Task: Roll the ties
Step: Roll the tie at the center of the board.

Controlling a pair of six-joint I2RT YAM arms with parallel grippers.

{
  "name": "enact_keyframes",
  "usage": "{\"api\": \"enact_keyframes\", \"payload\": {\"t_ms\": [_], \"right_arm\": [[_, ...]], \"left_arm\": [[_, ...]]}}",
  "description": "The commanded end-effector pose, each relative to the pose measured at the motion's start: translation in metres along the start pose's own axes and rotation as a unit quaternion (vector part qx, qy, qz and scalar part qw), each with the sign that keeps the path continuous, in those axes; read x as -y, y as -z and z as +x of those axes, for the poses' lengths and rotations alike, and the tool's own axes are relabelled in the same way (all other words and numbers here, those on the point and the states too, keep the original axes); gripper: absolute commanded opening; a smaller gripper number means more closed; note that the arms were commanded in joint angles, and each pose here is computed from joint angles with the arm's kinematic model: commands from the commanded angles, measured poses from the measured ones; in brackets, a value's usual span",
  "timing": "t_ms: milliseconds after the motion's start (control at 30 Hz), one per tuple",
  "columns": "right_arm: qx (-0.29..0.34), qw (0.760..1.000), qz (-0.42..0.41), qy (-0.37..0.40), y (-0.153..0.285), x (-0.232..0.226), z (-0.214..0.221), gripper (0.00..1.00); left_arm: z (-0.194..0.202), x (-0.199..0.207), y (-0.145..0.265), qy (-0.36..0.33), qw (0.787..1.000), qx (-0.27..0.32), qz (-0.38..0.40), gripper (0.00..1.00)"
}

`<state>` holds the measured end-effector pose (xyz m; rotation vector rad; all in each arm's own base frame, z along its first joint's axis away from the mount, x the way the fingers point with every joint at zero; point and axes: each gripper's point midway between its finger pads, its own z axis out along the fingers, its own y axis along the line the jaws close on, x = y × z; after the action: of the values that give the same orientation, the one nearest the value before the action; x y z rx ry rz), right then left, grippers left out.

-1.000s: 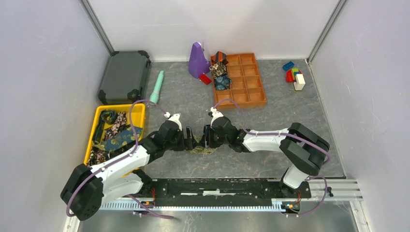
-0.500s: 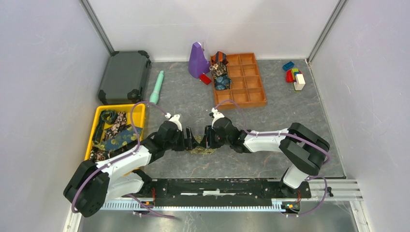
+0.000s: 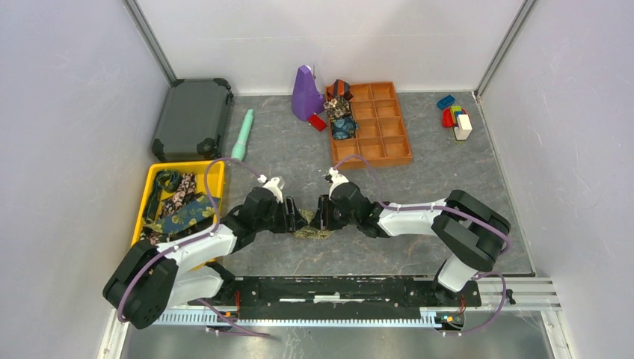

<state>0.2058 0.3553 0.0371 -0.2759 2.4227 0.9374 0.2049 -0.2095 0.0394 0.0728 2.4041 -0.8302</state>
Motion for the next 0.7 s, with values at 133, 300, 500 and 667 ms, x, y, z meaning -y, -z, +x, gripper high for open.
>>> {"api": "enact_keyframes", "payload": {"t_ms": [133,300,500,667], "right_arm": [[-0.014,0.999,0.029,0.005,0.006,0.02,0.009,0.39],[-0.01,1.0,0.012,0.014,0.013,0.011,0.0,0.43],[0.007,0.999,0.01,0.034,0.034,0.012,-0.022,0.47],[0.033,0.998,0.031,0.034,0.054,0.028,-0.032,0.49]], "left_arm": [[-0.009,0.008,0.003,-0.024,0.999,0.017,0.019,0.53],[-0.014,0.0,0.007,-0.03,0.999,0.014,-0.02,0.5],[-0.02,-0.009,0.019,-0.044,0.996,0.01,-0.073,0.49],[-0.02,-0.014,0.021,-0.056,0.991,0.001,-0.12,0.49]]}}
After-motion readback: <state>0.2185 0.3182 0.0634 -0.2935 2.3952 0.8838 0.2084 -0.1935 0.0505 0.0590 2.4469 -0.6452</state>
